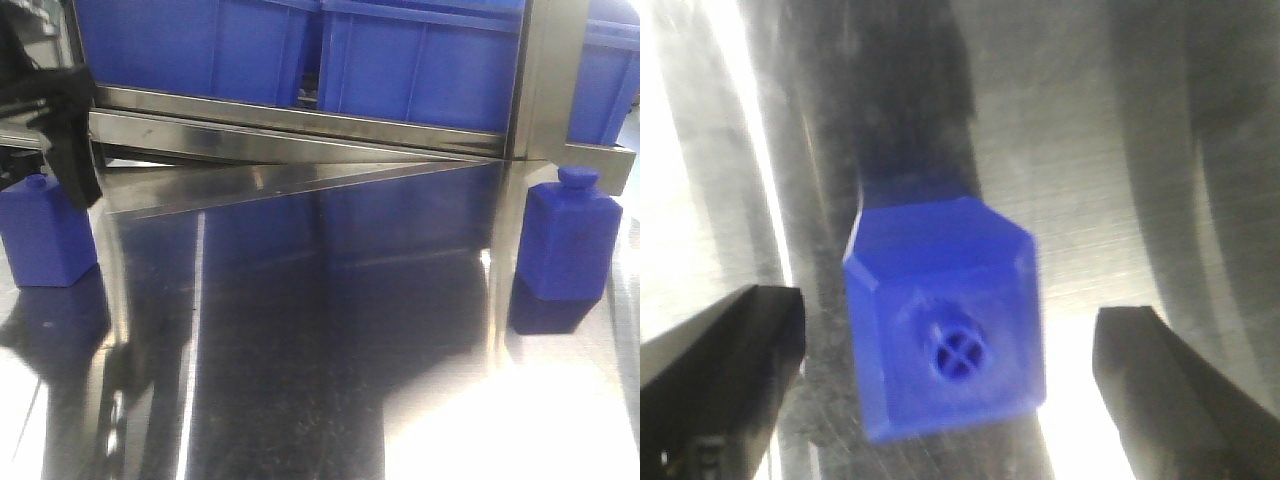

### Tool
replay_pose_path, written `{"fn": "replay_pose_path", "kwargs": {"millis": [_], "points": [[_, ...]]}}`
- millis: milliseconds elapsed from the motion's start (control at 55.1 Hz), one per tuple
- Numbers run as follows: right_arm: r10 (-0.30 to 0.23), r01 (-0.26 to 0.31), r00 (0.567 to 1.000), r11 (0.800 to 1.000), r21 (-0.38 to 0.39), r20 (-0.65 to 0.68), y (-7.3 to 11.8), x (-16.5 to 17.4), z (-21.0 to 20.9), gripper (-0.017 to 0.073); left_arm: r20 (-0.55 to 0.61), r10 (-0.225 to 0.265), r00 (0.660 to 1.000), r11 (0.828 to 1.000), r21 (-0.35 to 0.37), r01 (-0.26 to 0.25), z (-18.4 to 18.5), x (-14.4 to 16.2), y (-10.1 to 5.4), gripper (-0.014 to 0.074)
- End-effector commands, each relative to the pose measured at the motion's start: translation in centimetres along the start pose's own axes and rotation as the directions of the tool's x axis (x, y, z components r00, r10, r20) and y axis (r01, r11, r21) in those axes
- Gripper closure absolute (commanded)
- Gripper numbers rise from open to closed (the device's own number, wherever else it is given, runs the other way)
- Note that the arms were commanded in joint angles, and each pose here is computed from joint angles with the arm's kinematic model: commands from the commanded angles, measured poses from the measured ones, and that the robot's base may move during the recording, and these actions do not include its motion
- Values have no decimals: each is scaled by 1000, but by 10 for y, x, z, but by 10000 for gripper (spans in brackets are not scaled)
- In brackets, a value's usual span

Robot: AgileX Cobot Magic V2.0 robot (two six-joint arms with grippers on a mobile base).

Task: Pick and sort blue part to right shelf
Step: 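Lower the left gripper onto the blue bottle-shaped part and close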

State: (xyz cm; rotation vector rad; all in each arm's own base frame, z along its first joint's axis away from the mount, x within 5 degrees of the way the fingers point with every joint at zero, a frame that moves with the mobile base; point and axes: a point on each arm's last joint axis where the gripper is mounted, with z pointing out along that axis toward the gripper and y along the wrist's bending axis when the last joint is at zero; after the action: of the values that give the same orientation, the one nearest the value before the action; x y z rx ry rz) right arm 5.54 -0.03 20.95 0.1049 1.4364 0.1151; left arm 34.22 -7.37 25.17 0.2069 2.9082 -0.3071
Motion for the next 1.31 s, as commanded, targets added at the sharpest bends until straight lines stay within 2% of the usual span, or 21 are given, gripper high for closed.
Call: {"fn": "replay_pose_path", "kwargs": {"millis": [0,163,254,435,544,798,979,1088,1288], "points": [[-1,1,994,1000,2,109,0,-11,-1,501,48,-1,999,1000,13,1,-13,-5,-6,-27],[-1,1,994,1000,2,109,0,-11,-1,501,34,-5,999,1000,12,4,-6,-7,-5,-10],[-1,1,994,1000,2,109,0,-11,-1,501,25,-6,1000,1000,12,5,-4,-6,-5,62],[-1,1,994,1000,2,109,0,-11,-1,501,17,-7,1000,1000,11,7,-1,-7,-4,276],[-1,1,994,1000,2,109,0,-11,-1,501,32,-7,999,1000,10,7,-1,-8,-4,351],[-1,1,994,1000,2,109,0,-11,-1,501,27,-7,1000,1000,22,6,-7,-7,-6,344],[-1,1,994,1000,2,109,0,-11,-1,501,166,12,986,1000,24,-16,-44,-3,-13,297],[-1,1,994,1000,2,109,0,-11,-1,501,288,28,957,999,23,-36,-78,4,-18,270],[-1,1,994,1000,2,109,0,-11,-1,501,480,67,875,997,11,-82,-135,33,-26,228]]}}
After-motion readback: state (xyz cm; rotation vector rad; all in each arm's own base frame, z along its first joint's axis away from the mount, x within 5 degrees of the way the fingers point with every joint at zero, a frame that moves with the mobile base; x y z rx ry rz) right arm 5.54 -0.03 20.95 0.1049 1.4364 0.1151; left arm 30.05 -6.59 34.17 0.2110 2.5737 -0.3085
